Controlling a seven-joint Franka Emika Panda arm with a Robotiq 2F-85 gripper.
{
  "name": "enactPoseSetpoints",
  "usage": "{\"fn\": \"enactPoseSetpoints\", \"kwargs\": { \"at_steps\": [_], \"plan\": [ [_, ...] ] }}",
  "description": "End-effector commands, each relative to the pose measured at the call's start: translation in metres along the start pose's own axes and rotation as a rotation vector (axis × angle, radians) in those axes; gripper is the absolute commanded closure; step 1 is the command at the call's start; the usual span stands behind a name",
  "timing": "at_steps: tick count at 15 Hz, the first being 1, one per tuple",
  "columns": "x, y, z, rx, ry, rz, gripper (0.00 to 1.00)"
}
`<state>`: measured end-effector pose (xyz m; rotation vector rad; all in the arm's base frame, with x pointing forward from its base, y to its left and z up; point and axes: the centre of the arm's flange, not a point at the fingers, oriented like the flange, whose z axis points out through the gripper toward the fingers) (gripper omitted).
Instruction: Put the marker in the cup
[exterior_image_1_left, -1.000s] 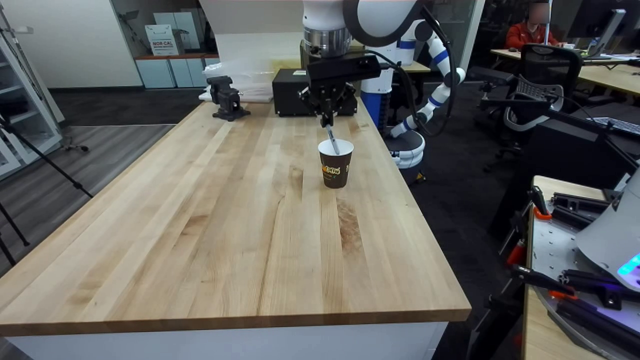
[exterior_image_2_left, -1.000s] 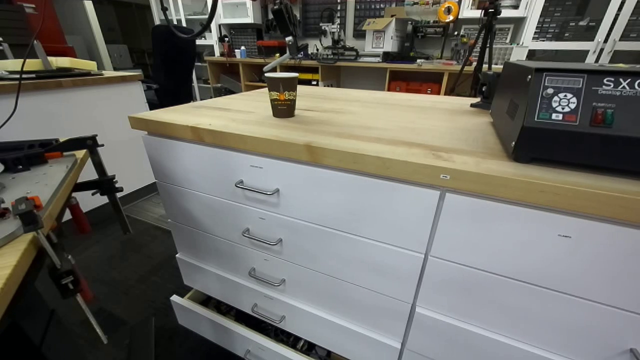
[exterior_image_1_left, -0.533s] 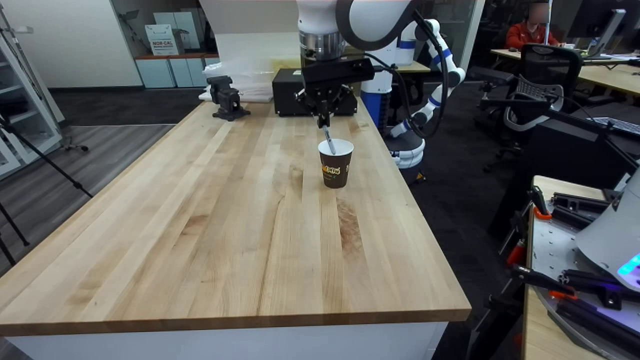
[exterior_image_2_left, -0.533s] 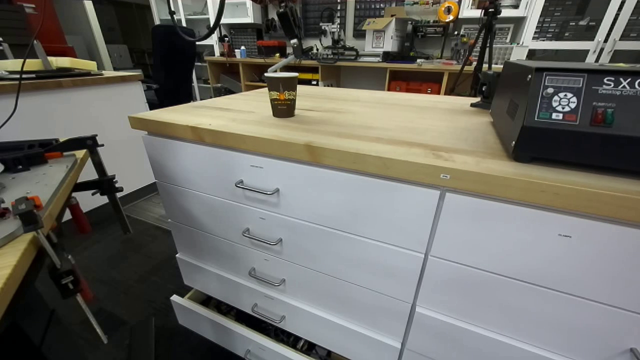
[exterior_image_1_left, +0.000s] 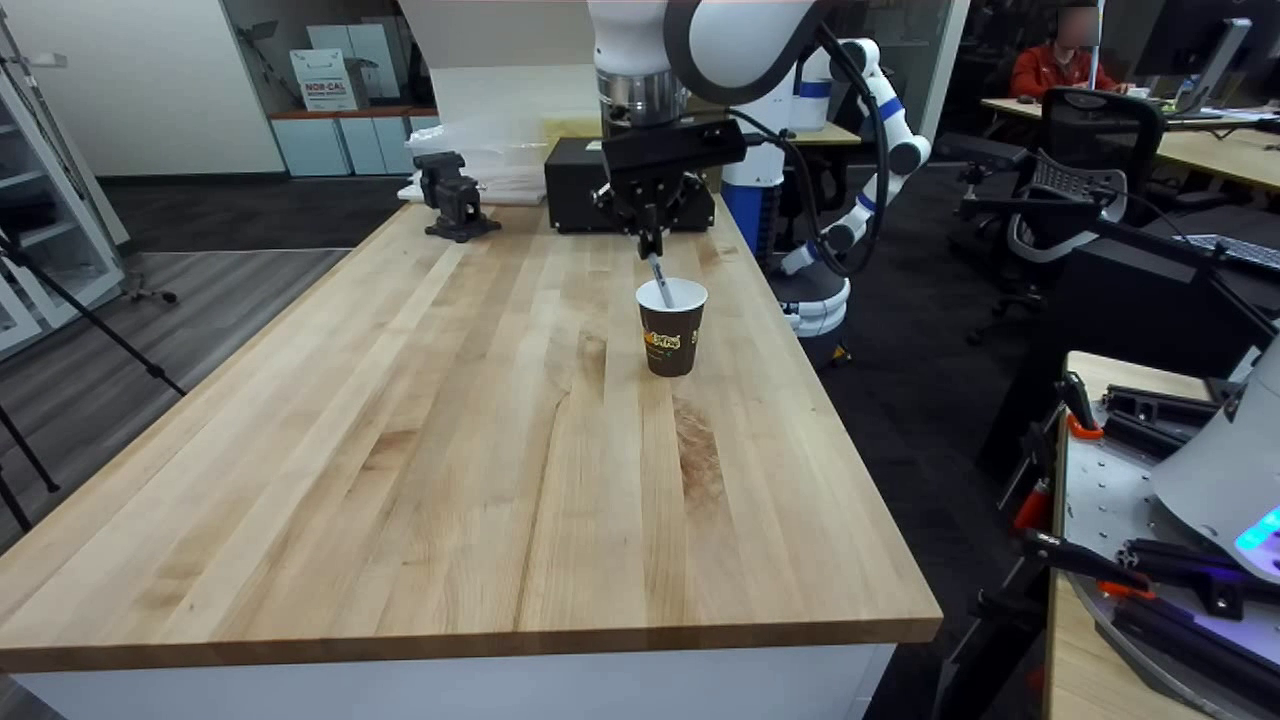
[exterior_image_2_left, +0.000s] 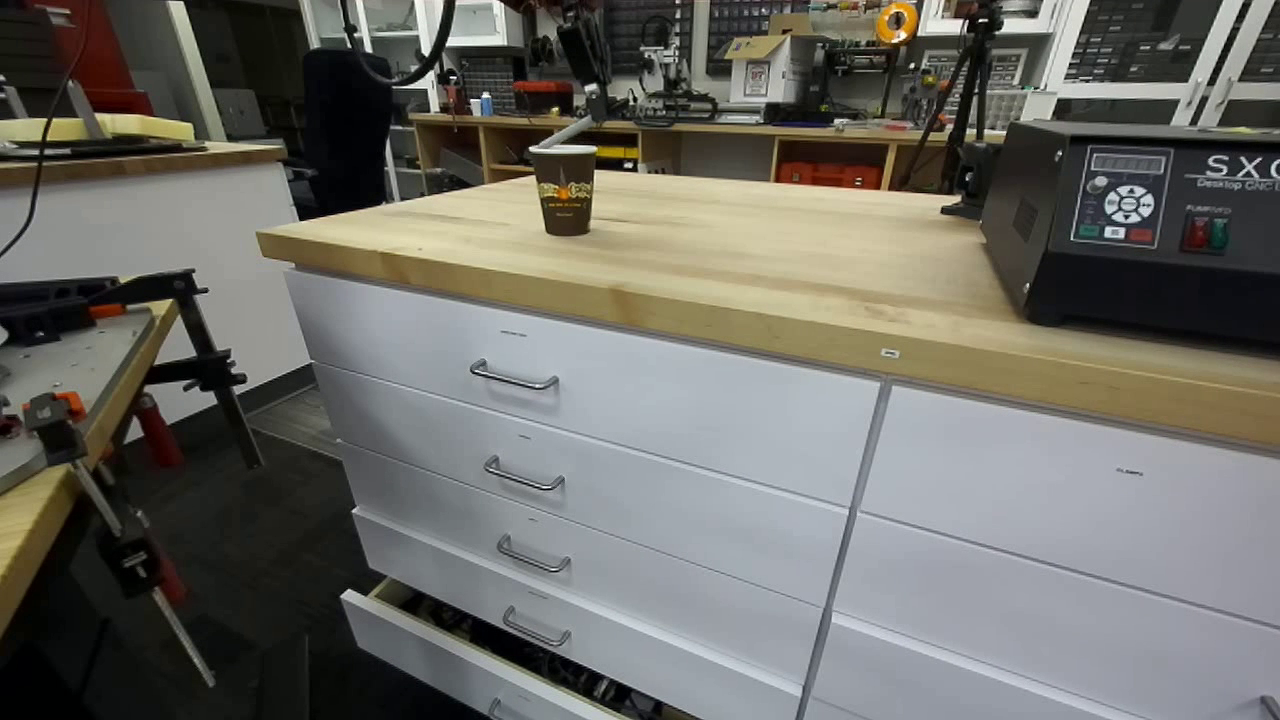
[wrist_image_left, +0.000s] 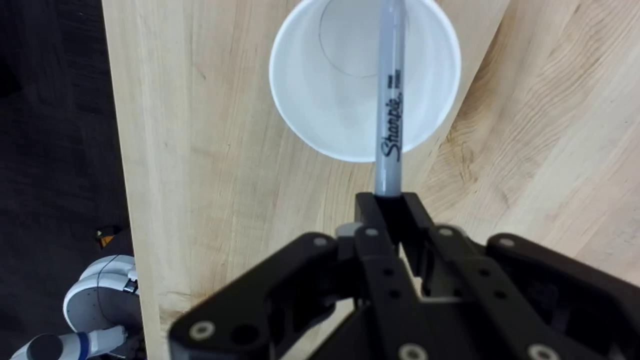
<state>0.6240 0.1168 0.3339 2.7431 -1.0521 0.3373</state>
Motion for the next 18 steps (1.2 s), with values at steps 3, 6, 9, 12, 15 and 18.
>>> {"fn": "enactPoseSetpoints", "kwargs": {
  "at_steps": [3, 6, 9, 12, 15, 18],
  "plan": [
    [0.003, 0.006, 0.003, -0.030, 0.020, 0.049, 0.61],
    [-0.001, 0.011, -0.015, 0.026, -0.005, 0.020, 0.49],
    [-0.006, 0.013, -0.038, 0.108, -0.069, -0.053, 0.28],
    [-0.010, 0.015, -0.061, 0.185, -0.138, -0.131, 0.09],
    [-0.008, -0.002, -0.058, 0.194, -0.130, -0.133, 0.15],
    [-0.009, 0.001, -0.062, 0.204, -0.136, -0.147, 0.04]
  ]
}}
